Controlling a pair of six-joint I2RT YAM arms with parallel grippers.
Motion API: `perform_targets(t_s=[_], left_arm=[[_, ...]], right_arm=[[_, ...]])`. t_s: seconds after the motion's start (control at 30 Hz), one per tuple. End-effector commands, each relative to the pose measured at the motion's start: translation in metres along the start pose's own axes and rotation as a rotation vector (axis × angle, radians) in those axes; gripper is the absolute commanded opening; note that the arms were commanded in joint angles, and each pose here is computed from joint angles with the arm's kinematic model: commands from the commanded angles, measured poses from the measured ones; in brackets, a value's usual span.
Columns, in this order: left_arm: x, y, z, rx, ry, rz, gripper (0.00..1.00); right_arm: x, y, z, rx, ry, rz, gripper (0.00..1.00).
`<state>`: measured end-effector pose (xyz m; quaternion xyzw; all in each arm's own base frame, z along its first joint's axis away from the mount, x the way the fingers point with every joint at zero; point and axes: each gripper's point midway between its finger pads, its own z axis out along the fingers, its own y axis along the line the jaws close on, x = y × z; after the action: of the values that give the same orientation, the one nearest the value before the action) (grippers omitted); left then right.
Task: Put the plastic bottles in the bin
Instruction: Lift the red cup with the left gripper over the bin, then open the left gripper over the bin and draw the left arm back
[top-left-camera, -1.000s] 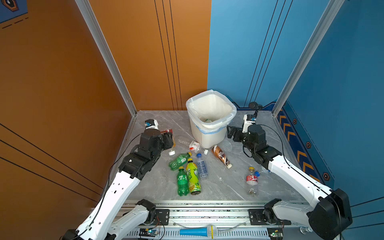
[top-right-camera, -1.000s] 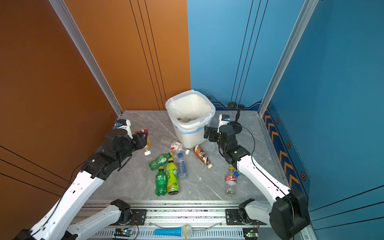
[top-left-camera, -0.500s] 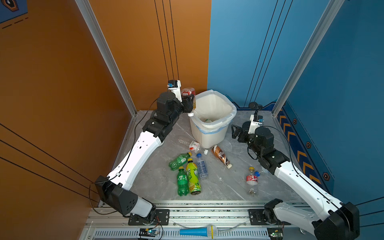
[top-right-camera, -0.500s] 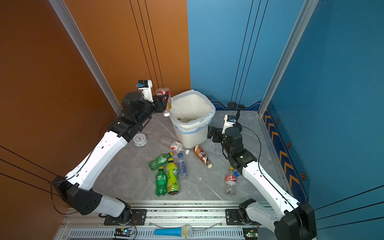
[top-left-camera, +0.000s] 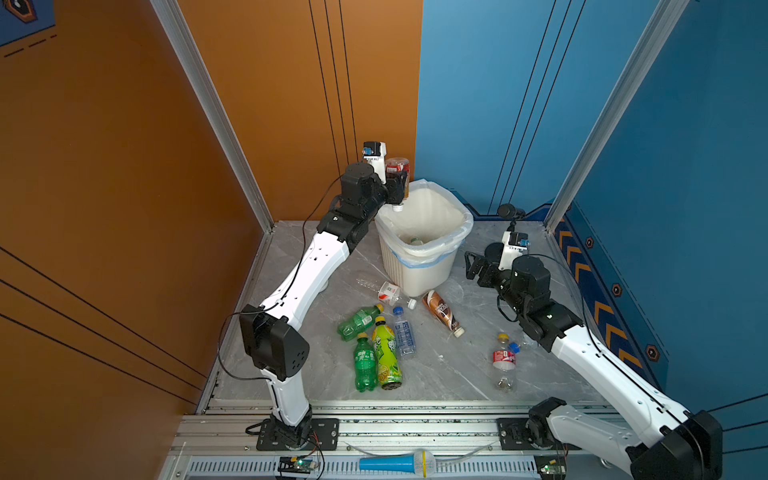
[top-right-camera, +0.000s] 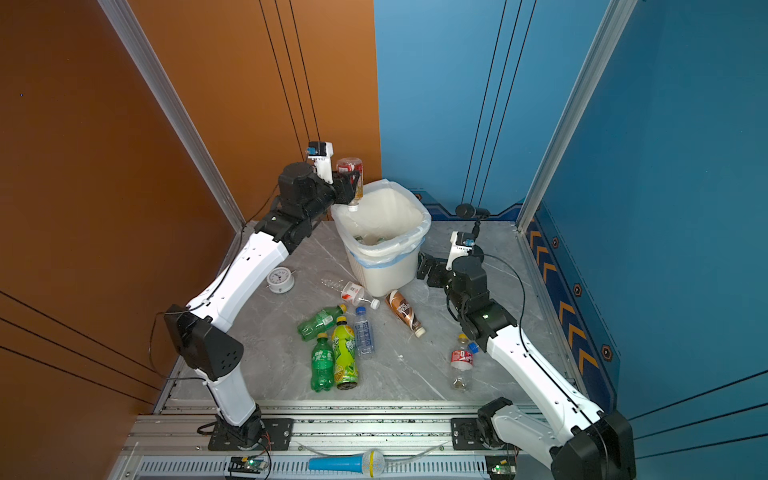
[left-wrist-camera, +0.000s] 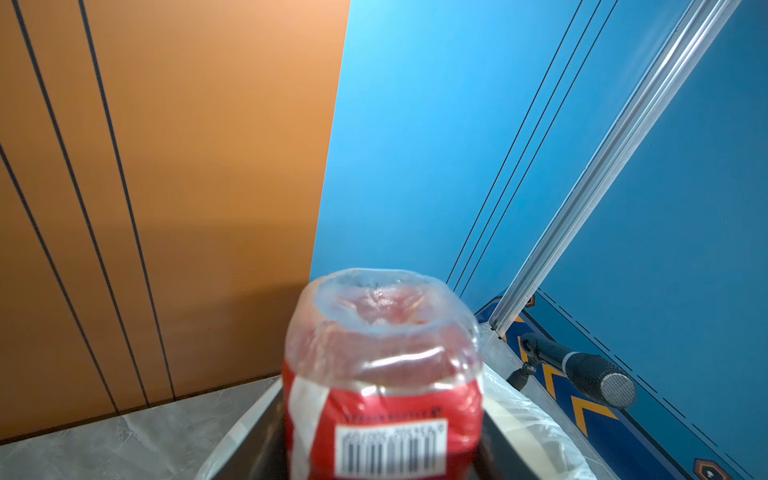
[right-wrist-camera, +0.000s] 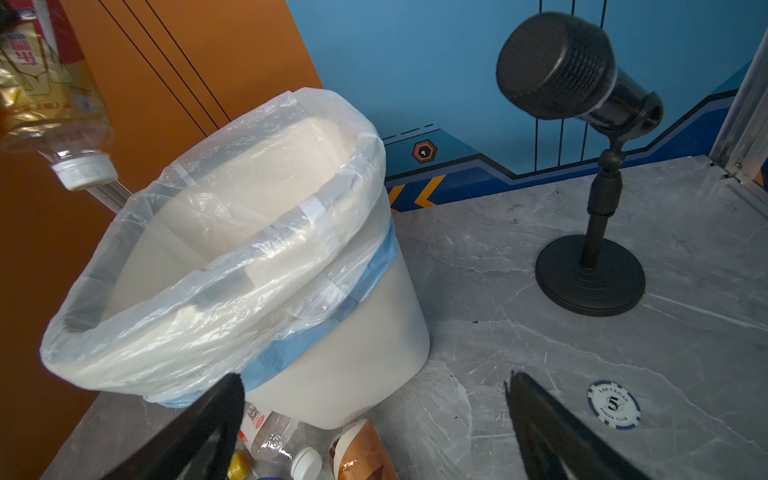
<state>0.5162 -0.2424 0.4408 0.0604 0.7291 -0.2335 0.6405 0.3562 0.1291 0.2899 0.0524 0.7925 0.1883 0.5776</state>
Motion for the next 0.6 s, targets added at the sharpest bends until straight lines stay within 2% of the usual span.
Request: perform_targets(t_s=[0.0, 0.1, 0.13, 0.17, 0.23, 0.27, 0.43, 0.57], left_arm=[[-0.011, 0.006, 0.003, -0.001, -0.012, 0.010, 0.52], [-0.004, 0.013, 0.008, -0.009, 0.007, -0.006, 0.53], [-0.002, 0.014, 0.009, -0.010, 0.012, -0.008, 0.57], [-0.001, 0.014, 0.010, -0.007, 0.019, -0.010, 0.65], [0.001, 0.016, 0.010, -0.011, 0.027, -0.013, 0.95], [0.001, 0.017, 0.008, -0.011, 0.032, -0.015, 0.98], [-0.011, 0.017, -0.012, -0.012, 0.007, -0.029, 0.98], [-0.022, 0.025, -0.048, -0.034, -0.043, -0.057, 0.98]], right_arm=[[0.004, -0.011, -0.004, 0.034, 0.006, 0.009, 1.00], [0.004, -0.011, -0.005, 0.034, 0.008, 0.010, 1.00], [0.004, -0.011, -0.005, 0.036, 0.008, 0.010, 1.00], [0.004, -0.012, -0.005, 0.037, 0.008, 0.010, 1.00], [0.003, -0.012, -0.004, 0.036, 0.006, 0.012, 1.00], [0.003, -0.011, -0.004, 0.033, 0.008, 0.010, 1.00], [0.003, -0.009, -0.003, 0.026, 0.017, 0.014, 1.00], [0.006, -0.007, 0.002, 0.018, 0.028, 0.021, 1.00]])
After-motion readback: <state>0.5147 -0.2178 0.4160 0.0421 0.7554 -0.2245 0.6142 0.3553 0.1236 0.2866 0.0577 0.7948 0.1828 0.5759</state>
